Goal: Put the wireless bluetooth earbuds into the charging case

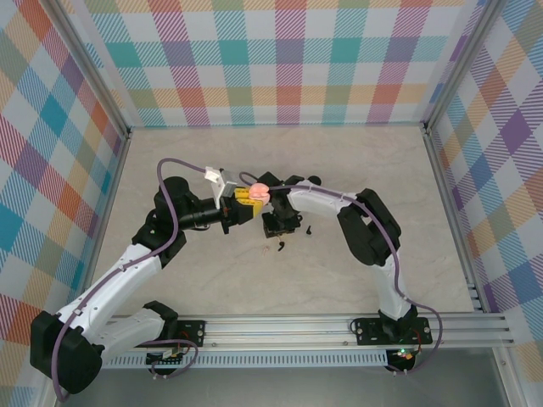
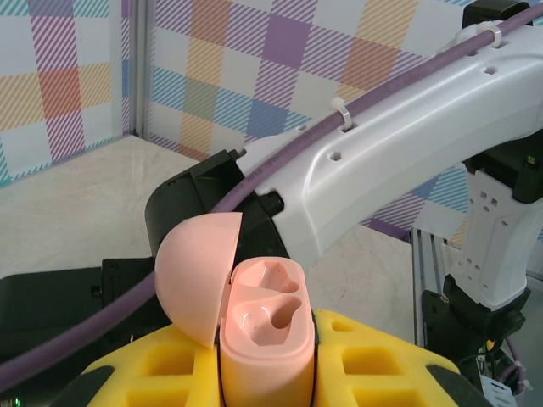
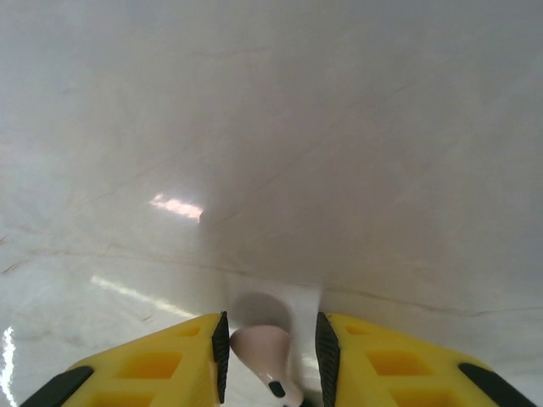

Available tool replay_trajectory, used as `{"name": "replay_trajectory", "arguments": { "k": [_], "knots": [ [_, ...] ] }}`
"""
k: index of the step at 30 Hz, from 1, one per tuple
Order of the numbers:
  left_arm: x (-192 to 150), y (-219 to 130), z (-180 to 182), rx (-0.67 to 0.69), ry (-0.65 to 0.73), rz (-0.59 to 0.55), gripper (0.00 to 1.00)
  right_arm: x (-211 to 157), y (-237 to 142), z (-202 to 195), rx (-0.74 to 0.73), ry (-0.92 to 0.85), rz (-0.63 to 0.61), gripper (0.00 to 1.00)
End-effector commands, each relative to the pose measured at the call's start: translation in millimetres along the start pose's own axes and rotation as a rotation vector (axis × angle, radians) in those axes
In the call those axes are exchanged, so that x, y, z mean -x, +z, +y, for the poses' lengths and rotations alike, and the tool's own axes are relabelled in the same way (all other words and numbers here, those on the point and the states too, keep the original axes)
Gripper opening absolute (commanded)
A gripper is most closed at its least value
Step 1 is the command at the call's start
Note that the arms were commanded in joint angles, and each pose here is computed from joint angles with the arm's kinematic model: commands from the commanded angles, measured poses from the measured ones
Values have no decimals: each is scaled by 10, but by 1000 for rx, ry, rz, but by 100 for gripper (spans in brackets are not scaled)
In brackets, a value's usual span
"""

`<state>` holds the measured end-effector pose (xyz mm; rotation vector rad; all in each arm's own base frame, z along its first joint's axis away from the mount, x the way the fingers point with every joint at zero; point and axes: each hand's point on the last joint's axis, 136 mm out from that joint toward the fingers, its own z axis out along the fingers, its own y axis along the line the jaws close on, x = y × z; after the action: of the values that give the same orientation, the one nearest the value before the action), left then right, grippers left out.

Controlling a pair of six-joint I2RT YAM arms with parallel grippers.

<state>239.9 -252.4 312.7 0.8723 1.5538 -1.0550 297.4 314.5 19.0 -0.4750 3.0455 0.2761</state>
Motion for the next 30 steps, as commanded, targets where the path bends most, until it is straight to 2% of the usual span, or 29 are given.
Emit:
{"name": "replay_trajectory", "arguments": {
  "k": [1, 8, 22, 26, 30],
  "knots": [
    [-17, -41, 24, 12, 8, -5, 18, -22, -64, -313, -81, 75, 3, 36],
    [-15, -41, 24, 12, 8, -4, 18, 5, -123, -503, -92, 120, -6, 36],
    [12, -46, 19, 11, 12, -10, 18, 73, -449, -18, 146, -22, -48, 46],
    [20, -45, 13, 9, 13, -12, 18, 19, -405, 23, 130, -87, -21, 51],
    [12, -43, 15, 8, 10, -10, 18, -18, -334, -32, 96, -104, 9, 51]
  ]
}}
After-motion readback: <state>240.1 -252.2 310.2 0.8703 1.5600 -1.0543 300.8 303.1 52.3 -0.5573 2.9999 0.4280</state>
